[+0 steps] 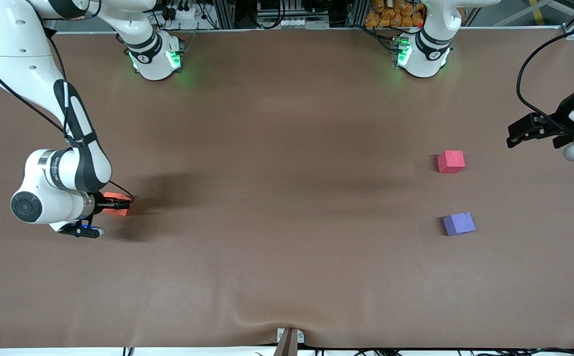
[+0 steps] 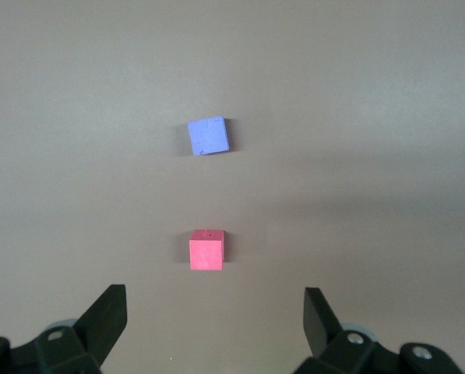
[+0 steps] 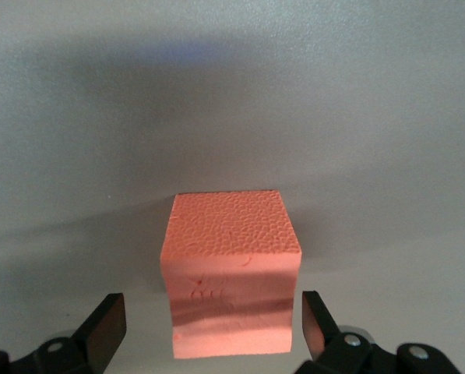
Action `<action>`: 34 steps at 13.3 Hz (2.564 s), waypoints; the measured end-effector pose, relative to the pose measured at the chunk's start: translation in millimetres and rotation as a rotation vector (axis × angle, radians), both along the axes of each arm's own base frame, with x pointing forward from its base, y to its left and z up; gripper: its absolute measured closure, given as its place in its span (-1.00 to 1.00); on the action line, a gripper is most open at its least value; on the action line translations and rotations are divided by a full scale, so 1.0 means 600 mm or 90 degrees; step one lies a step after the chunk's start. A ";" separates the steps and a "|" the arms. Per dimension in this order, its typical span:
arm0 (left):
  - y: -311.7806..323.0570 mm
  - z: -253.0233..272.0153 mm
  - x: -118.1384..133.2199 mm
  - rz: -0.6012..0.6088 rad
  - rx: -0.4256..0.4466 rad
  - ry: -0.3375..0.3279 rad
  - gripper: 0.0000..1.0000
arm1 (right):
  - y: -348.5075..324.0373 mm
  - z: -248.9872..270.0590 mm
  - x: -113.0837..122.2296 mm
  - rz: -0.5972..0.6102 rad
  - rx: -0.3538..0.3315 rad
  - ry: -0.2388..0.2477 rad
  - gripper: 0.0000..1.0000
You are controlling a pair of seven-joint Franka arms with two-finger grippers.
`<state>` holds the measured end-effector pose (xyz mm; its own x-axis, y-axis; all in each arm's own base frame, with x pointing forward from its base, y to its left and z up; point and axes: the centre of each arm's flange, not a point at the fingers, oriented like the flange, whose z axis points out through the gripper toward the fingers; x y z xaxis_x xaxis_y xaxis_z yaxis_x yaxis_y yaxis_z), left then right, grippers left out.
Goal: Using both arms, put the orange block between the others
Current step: 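Lift the orange cube and carry it toward the table middle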
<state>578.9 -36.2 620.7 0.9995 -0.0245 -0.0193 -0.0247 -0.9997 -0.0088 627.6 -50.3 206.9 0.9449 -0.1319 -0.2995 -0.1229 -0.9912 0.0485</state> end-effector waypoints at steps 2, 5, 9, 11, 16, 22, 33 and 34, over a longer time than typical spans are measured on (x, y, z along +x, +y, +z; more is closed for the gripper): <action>0.000 0.000 0.000 0.000 0.000 0.000 -1.00 | -0.005 0.000 0.000 0.018 0.006 0.000 -1.00; -0.001 0.000 0.000 0.000 0.000 0.000 -1.00 | -0.005 0.000 0.000 0.028 0.009 -0.001 -0.99; -0.004 0.000 0.000 -0.003 0.000 0.000 -1.00 | -0.003 -0.001 0.000 0.029 0.009 -0.005 -0.51; -0.004 0.000 0.000 -0.003 0.000 0.000 -1.00 | -0.007 0.001 0.001 0.027 0.008 -0.006 -0.10; -0.004 0.000 0.000 -0.003 0.000 0.000 -1.00 | -0.007 0.004 0.001 0.025 0.009 -0.003 -0.07; -0.001 -0.001 0.001 -0.002 0.000 0.001 -1.00 | 0.190 0.092 0.017 -0.022 -0.022 0.060 0.07; -0.001 -0.004 0.002 -0.002 0.000 0.002 -1.00 | 0.713 0.269 -0.108 -0.060 -0.010 0.016 0.07; -0.001 -0.004 0.002 -0.002 0.000 0.002 -1.00 | 0.747 0.275 -0.126 -0.052 -0.004 0.008 0.07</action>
